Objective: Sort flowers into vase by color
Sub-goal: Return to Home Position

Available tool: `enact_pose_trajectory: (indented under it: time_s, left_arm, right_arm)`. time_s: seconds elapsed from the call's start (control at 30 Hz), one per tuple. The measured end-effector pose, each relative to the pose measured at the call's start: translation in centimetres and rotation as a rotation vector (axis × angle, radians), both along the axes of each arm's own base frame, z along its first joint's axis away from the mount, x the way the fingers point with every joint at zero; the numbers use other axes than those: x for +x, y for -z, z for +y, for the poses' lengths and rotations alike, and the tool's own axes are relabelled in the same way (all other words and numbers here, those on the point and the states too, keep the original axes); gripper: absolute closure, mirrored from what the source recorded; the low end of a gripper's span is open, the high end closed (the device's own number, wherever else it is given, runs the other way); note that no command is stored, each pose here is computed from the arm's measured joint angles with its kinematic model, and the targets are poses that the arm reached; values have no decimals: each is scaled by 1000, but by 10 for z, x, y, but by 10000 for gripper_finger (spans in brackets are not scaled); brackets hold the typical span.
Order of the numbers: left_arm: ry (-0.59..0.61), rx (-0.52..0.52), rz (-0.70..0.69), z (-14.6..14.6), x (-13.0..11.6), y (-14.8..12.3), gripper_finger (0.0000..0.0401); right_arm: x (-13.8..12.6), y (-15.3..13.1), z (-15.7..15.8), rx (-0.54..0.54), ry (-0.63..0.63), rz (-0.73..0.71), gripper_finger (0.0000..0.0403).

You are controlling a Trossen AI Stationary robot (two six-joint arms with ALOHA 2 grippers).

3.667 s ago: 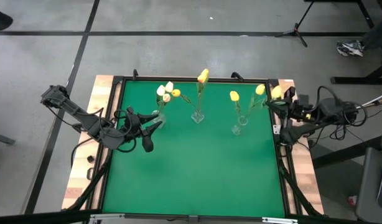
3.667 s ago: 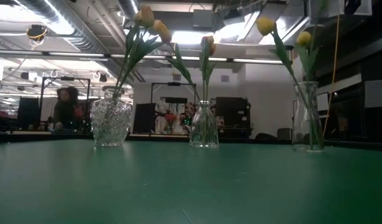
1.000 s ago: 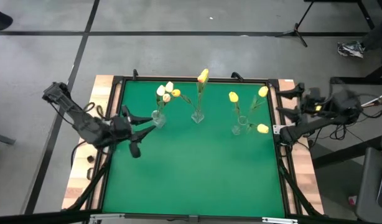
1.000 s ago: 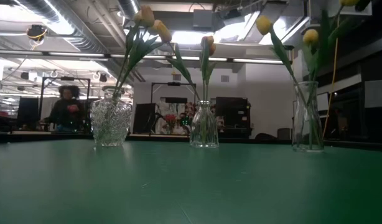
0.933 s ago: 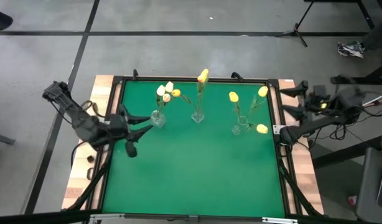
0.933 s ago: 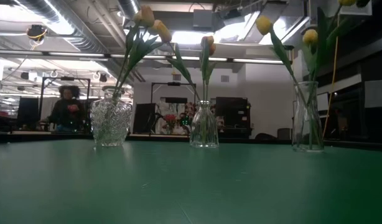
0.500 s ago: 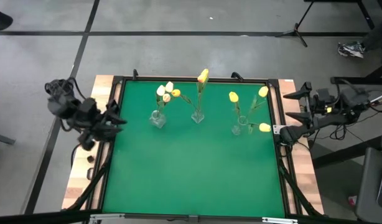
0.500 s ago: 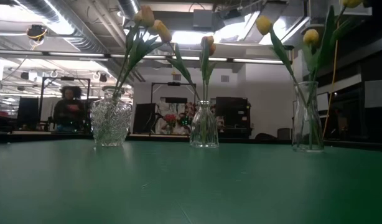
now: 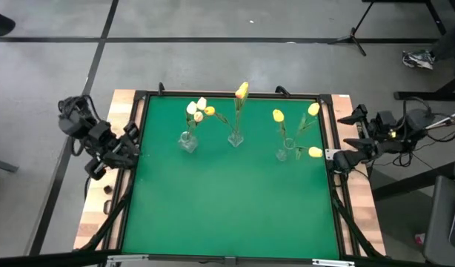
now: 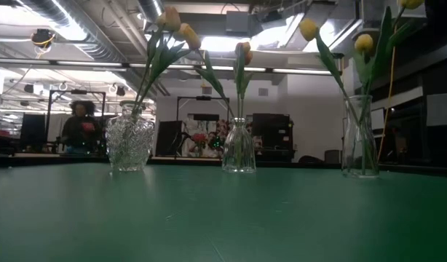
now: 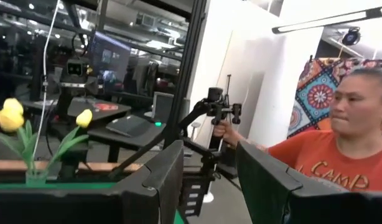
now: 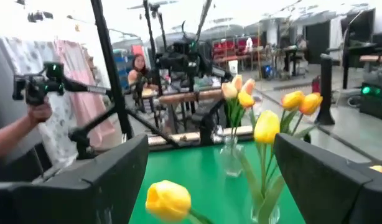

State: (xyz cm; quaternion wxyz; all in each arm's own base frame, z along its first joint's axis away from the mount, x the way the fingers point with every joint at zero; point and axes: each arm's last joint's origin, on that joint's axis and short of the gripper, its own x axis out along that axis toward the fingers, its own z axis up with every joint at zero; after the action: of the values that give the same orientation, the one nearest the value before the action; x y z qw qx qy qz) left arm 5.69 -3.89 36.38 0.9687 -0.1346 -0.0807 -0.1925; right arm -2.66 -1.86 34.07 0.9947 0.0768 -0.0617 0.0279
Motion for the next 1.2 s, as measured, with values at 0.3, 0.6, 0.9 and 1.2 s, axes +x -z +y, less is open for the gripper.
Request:
enact_pose_trajectory:
  time_s: [0.3,0.6,0.9,1.2]
  left_arm:
    - [62,-59,-57,-7,5,58,256]
    - [118,-137,-168,-10,6,110,256]
    - [157,-180,-236,-12,7,141,256]
    - [280,-171,-248,-17,7,151,256]
  right_arm:
    - [33,22,12,4,5,-11,56]
    - [72,63,26,66,-7,15,56]
    - [85,81,29,97,27,2,56]
    - [99,106,35,101,19,8,56]
